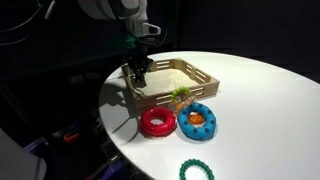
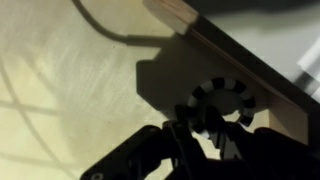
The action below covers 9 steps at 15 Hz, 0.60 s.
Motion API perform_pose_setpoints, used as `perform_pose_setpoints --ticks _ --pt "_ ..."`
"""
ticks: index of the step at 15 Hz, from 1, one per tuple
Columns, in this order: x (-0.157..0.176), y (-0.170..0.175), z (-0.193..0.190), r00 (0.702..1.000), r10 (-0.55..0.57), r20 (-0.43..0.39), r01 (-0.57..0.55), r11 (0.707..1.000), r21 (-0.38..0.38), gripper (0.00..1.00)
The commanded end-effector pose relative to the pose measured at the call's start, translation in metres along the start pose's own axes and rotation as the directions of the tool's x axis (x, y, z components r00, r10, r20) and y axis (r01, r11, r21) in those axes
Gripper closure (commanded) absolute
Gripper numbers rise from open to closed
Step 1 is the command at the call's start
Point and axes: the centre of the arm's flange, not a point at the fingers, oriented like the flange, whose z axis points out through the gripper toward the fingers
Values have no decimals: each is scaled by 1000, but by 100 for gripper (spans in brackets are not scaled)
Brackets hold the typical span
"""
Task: Place the black and white ring on the blue one
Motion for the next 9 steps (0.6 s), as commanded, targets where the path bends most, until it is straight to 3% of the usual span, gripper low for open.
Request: perform_pose_setpoints --ticks 1,9 --pt "0 8 -9 1000 26 -12 -26 1000 -14 97" --pt "1 62 -60 990 132 -55 -132 991 -3 95"
